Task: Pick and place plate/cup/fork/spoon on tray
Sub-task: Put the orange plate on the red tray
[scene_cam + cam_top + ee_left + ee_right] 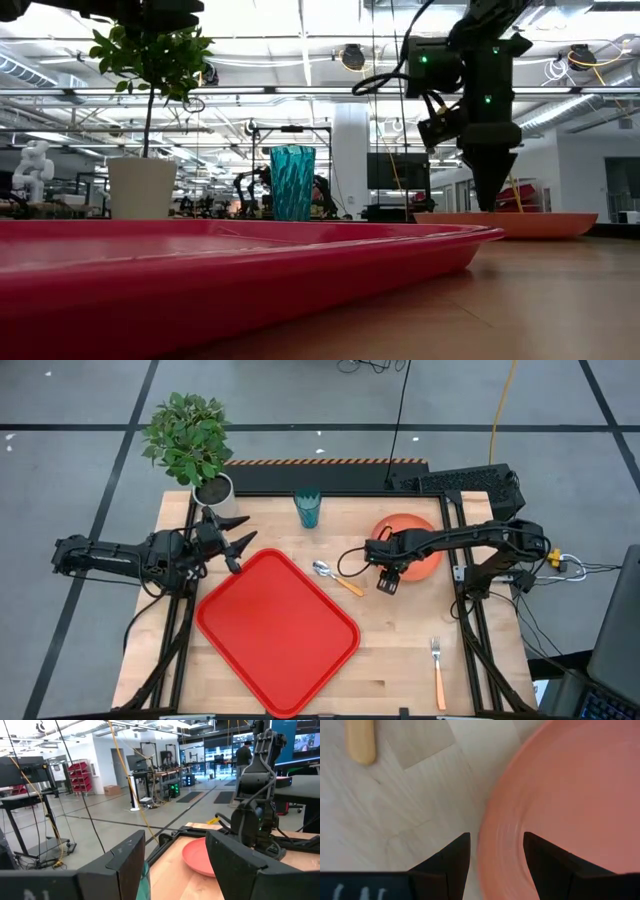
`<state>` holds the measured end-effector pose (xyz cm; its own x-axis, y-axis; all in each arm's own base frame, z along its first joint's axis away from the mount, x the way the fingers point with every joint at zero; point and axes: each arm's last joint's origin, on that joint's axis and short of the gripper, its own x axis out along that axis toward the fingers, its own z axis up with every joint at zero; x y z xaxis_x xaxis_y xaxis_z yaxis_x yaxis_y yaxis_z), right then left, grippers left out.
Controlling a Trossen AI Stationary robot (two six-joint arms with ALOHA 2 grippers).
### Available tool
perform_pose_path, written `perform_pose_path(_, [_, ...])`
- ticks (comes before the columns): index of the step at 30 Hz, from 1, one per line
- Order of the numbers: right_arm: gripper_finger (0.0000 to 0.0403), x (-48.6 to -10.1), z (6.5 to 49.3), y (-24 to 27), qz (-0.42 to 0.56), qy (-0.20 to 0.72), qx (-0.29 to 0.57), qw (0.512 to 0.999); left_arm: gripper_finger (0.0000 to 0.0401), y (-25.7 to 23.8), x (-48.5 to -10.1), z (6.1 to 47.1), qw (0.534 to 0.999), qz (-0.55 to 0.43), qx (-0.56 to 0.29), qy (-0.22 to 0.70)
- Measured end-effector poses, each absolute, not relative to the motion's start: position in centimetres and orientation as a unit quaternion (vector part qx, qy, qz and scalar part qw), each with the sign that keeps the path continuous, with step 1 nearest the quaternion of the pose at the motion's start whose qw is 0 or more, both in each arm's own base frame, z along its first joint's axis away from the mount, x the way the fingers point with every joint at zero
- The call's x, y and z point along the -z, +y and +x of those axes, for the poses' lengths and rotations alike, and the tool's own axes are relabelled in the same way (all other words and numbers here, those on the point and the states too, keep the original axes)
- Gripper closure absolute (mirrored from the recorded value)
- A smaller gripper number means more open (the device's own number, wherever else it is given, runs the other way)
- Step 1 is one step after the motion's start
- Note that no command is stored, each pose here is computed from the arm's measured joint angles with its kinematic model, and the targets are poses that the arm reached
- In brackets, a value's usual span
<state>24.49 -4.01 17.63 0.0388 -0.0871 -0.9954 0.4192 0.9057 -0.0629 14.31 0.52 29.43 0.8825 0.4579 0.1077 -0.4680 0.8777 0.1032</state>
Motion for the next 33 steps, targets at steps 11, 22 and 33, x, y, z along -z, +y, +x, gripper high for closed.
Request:
perform_pose_path(11, [0.0227,-16.3,24.1,-4.0,0.121,0.664,0.178,0.716,0.0187,0.5,-29.4,14.3,0.968,0.063,-0.239,-0.040])
perform_pose_path(22, [0.0264,-15.2,23.4,-3.9,0.110,0.670,0.168,0.715,0.0187,0.5,-29.5,14.3,0.968,0.061,-0.240,-0.043])
perform_pose_path(33, [0.0398,-15.2,23.1,-4.0,0.083,0.685,0.167,0.705,0.0187,0.5,-29.7,14.3,0.967,0.058,-0.241,-0.053])
